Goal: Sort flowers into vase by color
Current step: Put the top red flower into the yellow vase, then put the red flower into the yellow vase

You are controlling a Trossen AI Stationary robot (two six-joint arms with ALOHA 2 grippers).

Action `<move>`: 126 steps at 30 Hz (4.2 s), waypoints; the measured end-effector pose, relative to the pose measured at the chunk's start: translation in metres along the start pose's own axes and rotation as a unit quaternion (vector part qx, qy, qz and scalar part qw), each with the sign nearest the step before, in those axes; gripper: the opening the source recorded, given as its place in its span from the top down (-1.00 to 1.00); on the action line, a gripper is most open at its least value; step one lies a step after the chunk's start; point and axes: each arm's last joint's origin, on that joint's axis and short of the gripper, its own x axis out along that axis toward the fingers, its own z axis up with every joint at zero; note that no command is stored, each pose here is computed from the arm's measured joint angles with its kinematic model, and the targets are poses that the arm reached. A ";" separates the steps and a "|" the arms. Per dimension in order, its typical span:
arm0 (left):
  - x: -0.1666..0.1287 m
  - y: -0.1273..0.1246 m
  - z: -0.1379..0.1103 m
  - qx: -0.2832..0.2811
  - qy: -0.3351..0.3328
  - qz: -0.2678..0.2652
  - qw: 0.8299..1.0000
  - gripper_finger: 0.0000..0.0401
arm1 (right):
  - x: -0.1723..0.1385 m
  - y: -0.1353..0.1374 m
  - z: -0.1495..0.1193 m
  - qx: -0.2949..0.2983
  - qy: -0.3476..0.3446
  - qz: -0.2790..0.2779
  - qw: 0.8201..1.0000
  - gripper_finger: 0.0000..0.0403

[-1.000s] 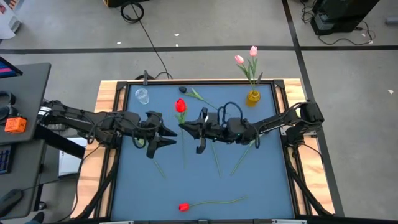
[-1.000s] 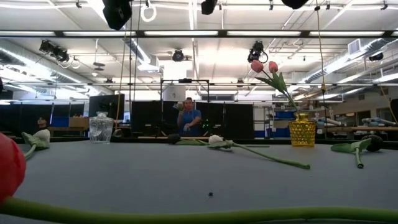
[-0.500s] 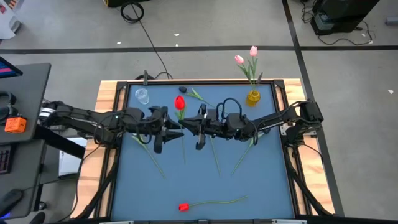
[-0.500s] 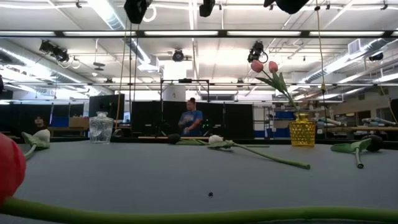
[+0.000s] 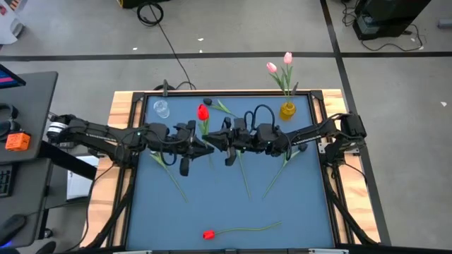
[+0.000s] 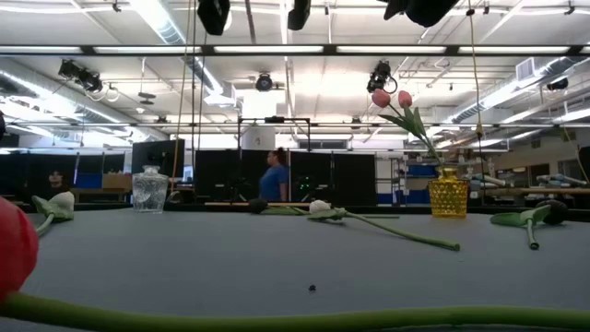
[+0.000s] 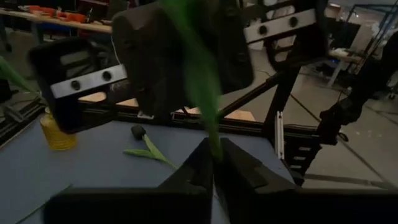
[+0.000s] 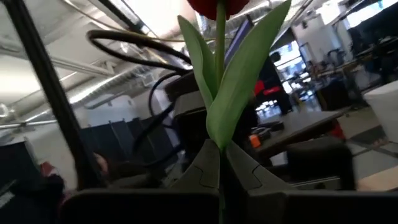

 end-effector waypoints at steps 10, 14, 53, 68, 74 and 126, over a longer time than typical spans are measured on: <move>-0.002 -0.001 -0.016 0.005 0.089 -0.012 0.996 0.93 | 0.000 -0.009 -0.011 0.119 0.069 -0.012 0.990 0.97; -0.003 0.001 -0.025 -0.020 0.132 -0.001 0.991 0.92 | -0.003 -0.008 -0.017 0.091 0.100 -0.054 0.989 0.97; -0.018 0.033 -0.047 -0.089 0.218 0.249 0.939 0.19 | -0.232 -0.087 0.097 -0.299 -0.069 -0.614 0.727 0.94; -0.020 0.049 -0.045 -0.114 0.214 0.264 0.933 0.19 | -0.241 -0.112 0.118 -0.336 -0.066 -0.633 0.694 0.94; -0.020 0.054 -0.044 -0.117 0.212 0.273 0.931 0.19 | -0.243 -0.114 0.120 -0.340 -0.063 -0.638 0.688 0.94; -0.052 -0.005 -0.116 -0.448 0.322 0.350 0.757 0.19 | -0.240 -0.067 0.003 0.238 0.089 -0.532 0.808 0.47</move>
